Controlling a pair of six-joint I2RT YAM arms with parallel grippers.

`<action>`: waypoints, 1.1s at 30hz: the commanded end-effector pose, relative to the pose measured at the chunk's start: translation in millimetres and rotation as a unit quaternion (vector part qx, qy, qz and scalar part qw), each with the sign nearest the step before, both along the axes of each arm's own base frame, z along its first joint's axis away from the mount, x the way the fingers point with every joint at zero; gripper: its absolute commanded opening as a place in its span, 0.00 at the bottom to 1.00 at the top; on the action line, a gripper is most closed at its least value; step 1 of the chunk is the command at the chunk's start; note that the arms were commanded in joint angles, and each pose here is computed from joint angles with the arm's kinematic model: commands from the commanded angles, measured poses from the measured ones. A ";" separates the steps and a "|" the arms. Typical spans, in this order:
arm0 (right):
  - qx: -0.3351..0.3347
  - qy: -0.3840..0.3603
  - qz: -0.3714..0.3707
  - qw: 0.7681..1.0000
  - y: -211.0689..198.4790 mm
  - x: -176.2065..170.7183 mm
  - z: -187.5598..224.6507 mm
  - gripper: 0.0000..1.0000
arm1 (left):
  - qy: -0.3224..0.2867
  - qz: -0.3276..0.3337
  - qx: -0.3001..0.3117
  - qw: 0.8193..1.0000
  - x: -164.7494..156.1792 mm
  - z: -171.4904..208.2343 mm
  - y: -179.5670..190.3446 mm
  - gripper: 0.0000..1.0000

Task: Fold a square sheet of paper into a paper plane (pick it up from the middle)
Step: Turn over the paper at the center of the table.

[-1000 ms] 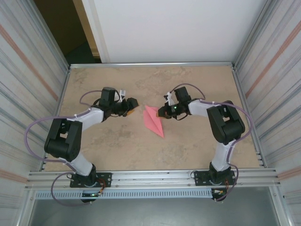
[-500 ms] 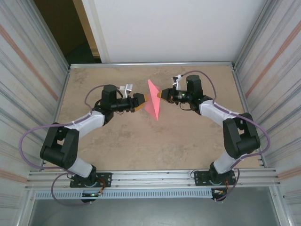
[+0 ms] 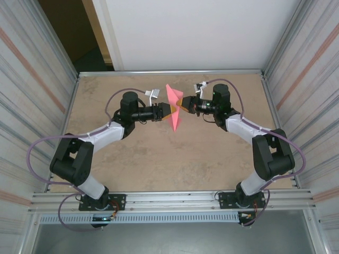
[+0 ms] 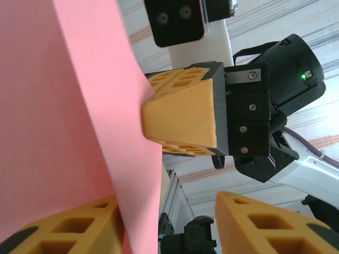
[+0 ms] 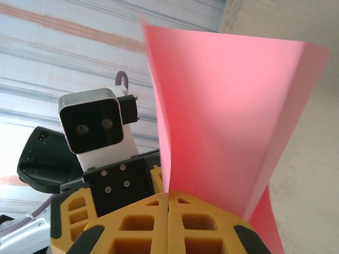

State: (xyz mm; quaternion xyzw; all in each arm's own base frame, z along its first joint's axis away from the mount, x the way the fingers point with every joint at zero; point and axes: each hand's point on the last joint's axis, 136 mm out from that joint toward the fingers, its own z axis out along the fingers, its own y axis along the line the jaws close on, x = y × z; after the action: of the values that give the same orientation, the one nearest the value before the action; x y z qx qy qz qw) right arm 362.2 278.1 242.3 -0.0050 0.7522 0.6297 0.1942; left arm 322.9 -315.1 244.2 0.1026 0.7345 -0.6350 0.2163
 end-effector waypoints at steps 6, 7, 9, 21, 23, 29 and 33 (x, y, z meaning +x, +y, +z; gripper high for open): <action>0.020 -0.012 0.004 1.000 -5.6 -7.2 17.8 0.03 | -0.035 -0.011 -0.018 0.999 -2.6 15.6 -2.8 0.31; 0.020 -0.012 0.003 1.000 -6.4 -6.8 18.2 0.04 | -0.034 -0.009 -0.017 0.999 -1.6 14.7 -2.3 0.28; 0.021 -0.012 0.005 1.000 -6.6 -7.6 19.1 0.08 | -0.028 -0.004 -0.012 1.000 0.2 12.7 -1.8 0.21; -0.125 -0.009 -0.091 0.988 -74.1 -4.0 -10.9 0.56 | -0.019 0.049 0.110 0.993 12.5 -23.0 22.1 0.09; -0.155 -0.014 -0.115 0.981 -89.6 -4.9 -14.0 0.62 | -0.029 0.068 0.179 0.981 15.2 -36.8 33.3 0.09; -0.221 -0.018 -0.176 0.959 -123.9 -10.8 -22.4 0.67 | -0.081 0.137 0.454 0.877 25.1 -72.2 83.9 0.09; -0.245 -0.014 -0.204 0.948 -137.0 -12.8 -28.8 0.67 | -0.110 0.158 0.605 0.773 33.2 -83.7 110.8 0.09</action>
State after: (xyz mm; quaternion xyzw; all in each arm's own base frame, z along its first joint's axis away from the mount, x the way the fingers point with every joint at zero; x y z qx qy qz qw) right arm 354.0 159.0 229.8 0.0788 0.8454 0.4247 0.3142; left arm 357.5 -260.0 184.9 0.1283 0.9183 -0.2178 0.3046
